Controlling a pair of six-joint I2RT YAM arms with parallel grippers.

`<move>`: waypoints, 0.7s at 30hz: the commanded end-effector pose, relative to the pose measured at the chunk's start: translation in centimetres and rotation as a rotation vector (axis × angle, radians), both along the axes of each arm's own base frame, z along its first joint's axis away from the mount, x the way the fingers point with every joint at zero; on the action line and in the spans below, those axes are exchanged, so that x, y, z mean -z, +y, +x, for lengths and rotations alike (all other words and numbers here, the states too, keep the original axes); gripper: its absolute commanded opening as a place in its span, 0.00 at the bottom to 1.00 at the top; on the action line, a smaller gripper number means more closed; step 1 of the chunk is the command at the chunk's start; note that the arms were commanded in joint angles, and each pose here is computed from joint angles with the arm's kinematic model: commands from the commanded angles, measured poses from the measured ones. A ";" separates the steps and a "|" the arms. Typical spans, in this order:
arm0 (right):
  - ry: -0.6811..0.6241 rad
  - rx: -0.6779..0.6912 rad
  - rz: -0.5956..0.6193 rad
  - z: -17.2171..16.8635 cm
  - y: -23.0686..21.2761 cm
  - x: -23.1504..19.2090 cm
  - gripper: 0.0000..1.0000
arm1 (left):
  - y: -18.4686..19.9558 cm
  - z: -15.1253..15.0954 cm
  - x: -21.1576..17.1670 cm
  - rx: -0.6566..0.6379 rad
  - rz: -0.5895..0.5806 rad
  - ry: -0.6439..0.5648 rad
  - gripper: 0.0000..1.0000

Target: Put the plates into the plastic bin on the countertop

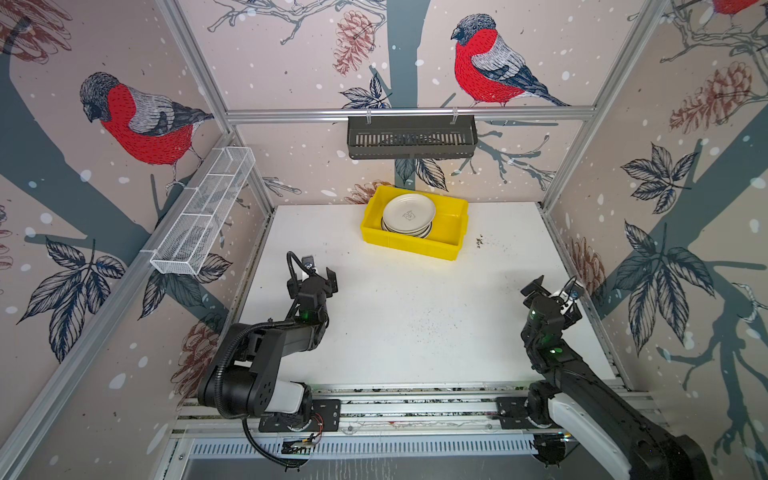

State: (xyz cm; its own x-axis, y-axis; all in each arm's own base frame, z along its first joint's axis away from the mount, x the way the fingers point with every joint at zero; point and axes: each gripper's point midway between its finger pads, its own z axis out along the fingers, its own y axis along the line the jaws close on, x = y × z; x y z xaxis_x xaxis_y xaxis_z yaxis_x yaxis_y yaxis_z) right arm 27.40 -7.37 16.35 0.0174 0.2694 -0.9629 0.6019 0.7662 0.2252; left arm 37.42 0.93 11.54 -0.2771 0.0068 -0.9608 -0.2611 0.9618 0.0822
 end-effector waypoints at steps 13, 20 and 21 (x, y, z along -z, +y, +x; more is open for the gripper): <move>0.131 -0.067 -0.001 7.5 -1.2 2.9 0.99 | 1.4 -0.2 -1.6 0.040 -0.009 -0.187 0.97; 0.124 -0.049 -0.066 8.6 -1.9 3.3 0.99 | 1.4 -0.3 -1.6 0.036 -0.007 -0.193 0.97; 0.172 -0.013 -0.070 9.6 -2.4 3.9 0.99 | 1.4 -0.3 -1.7 0.038 -0.006 -0.198 0.97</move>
State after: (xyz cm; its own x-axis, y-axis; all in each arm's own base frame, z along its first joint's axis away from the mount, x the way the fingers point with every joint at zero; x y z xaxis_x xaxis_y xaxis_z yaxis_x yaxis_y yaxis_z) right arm 35.31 -9.08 11.32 -0.1807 0.2317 -0.9558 0.5904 0.8028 0.0830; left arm 36.91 2.45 11.41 -0.1624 0.0138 -0.9866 -0.2418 0.9688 0.0533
